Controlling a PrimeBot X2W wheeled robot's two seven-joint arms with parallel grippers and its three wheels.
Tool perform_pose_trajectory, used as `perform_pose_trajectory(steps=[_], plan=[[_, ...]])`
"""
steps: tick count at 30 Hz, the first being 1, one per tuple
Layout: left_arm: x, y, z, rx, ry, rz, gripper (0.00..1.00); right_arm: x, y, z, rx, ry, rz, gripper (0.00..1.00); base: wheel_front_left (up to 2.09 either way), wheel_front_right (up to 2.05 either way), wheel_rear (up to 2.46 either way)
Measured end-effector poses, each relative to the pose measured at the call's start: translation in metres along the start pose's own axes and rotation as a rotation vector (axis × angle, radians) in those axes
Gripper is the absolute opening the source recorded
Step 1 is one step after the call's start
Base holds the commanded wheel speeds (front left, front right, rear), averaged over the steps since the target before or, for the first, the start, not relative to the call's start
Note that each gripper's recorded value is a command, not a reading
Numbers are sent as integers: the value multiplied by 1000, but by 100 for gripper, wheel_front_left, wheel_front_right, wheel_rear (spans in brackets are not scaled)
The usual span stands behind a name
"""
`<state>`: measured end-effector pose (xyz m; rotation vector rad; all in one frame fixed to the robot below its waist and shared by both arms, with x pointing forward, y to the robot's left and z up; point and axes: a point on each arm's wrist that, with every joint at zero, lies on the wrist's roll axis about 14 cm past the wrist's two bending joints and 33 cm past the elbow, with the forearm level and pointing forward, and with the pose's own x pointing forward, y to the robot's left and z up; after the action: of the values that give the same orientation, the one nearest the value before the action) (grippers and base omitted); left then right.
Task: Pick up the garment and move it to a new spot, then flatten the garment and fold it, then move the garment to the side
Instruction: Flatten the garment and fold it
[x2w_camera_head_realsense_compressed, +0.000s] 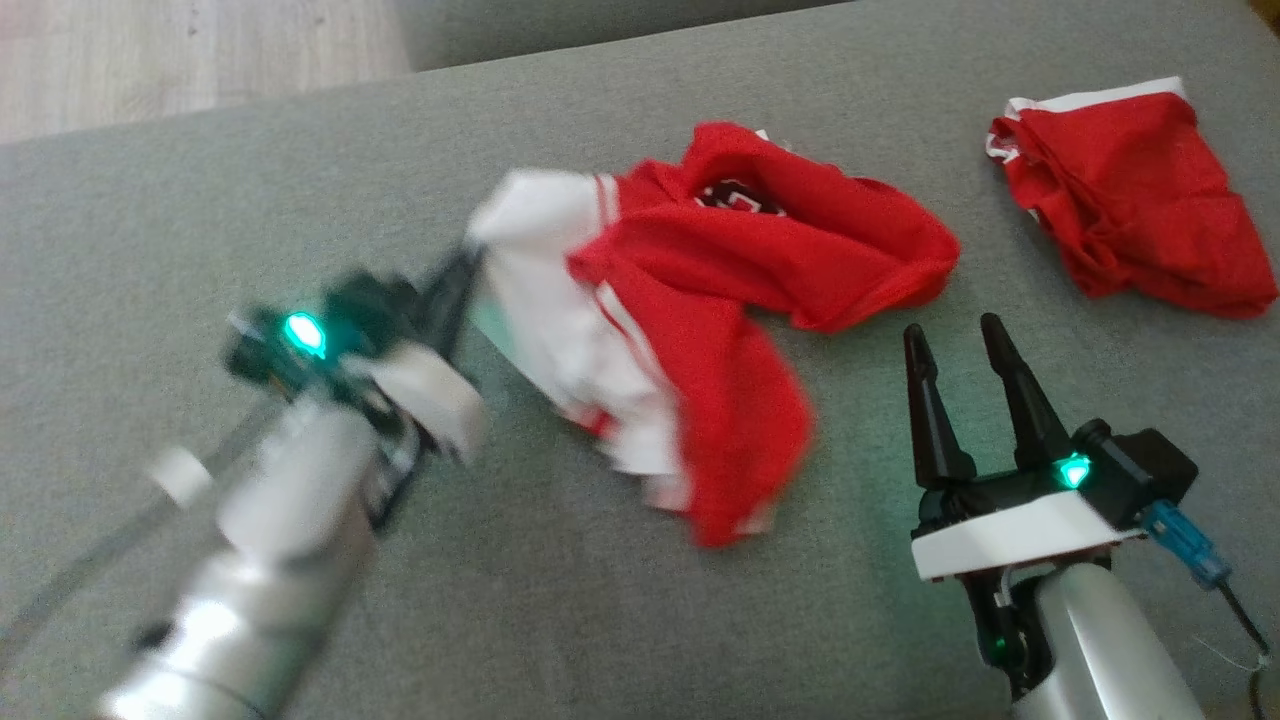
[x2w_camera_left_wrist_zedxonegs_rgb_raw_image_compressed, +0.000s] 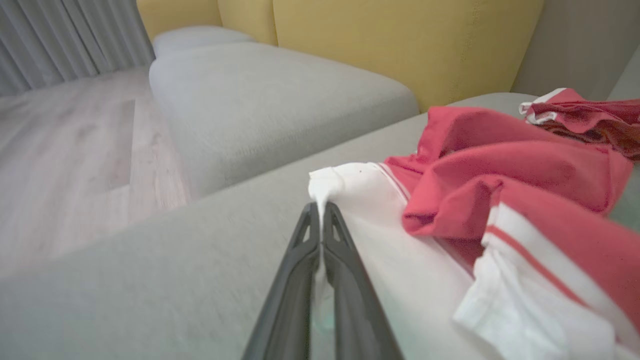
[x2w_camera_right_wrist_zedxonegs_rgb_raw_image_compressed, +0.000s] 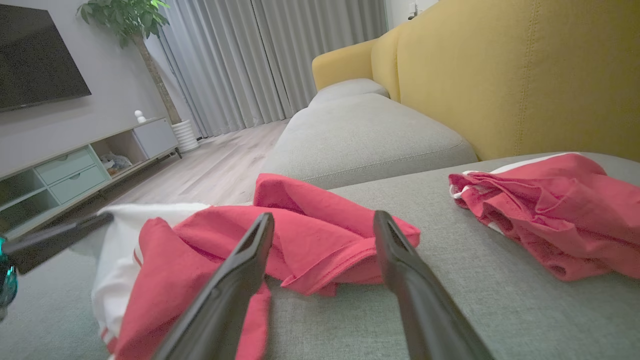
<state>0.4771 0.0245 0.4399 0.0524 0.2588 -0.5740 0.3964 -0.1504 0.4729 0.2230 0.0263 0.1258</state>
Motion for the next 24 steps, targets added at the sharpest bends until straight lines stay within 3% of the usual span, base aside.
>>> perform_pose_trajectory(steps=[7,12,13,14,24], plan=[[29,64,100,291,-75,41,0,-4,-6,4,21,-11,-23,100,0,0,0],[46,72,122,363,-83,39,0,-8,-16,6,23,-14,-53,100,0,0,0],[49,72,125,369,-87,40,42,-9,-17,6,22,-12,-57,100,0,0,0],[52,72,129,382,-99,40,100,-9,-19,5,22,-9,-62,100,0,0,0],[51,88,143,304,-235,163,100,-8,-20,5,20,-10,-65,100,0,0,0]])
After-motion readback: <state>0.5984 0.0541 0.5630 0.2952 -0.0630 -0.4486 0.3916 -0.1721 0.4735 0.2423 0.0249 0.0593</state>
